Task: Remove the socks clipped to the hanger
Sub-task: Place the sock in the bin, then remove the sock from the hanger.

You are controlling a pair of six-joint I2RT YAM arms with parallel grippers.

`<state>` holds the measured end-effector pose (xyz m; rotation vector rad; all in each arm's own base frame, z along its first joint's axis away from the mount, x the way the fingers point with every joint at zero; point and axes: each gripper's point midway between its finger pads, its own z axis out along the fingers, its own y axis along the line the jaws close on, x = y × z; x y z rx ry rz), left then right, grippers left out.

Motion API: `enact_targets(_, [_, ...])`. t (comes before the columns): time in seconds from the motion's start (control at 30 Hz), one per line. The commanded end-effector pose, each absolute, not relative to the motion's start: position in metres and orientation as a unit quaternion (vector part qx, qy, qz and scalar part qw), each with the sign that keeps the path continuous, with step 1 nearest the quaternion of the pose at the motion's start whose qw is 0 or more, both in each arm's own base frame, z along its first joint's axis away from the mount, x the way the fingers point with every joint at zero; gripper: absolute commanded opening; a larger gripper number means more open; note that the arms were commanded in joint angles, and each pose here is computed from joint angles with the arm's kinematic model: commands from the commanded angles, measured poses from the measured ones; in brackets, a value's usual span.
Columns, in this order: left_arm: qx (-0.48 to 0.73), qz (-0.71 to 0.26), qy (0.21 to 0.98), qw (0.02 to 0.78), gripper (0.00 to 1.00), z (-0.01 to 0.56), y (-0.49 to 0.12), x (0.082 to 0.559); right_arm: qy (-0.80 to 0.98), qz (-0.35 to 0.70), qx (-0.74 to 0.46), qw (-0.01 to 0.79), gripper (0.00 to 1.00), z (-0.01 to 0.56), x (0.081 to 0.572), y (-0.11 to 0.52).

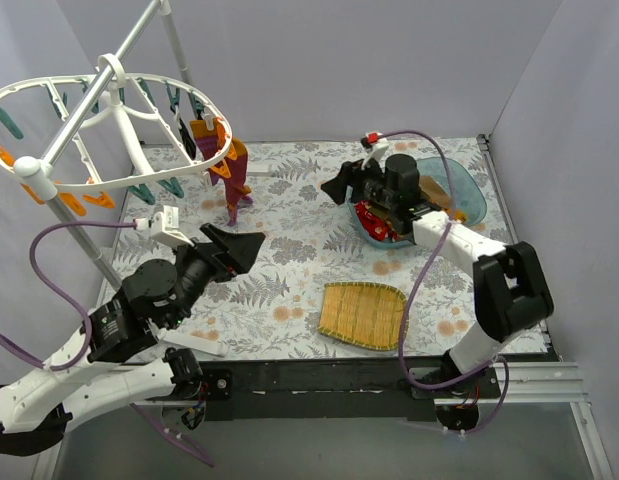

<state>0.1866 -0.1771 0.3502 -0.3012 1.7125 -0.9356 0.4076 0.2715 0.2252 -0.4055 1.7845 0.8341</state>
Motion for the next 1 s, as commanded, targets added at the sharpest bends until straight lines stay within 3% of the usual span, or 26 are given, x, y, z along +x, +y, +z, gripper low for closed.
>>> enact_targets(0.0, [-0.140, -0.383, 0.709, 0.575, 0.82, 0.376, -0.153, 0.184, 0.657, 0.406, -0.225, 0.595, 0.76, 0.276, 0.419, 0.329])
enact_targets(0.43, [-0.150, -0.337, 0.717, 0.592, 0.83, 0.381, -0.130, 0.186, 0.613, 0.471, -0.273, 0.573, 0.75, 0.256, 0.429, 0.487])
enact_targets(0.97, [-0.144, -0.324, 0.725, 0.591, 0.84, 0.374, -0.134, 0.189, 0.636, 0.481, -0.266, 0.542, 0.75, 0.211, 0.453, 0.544])
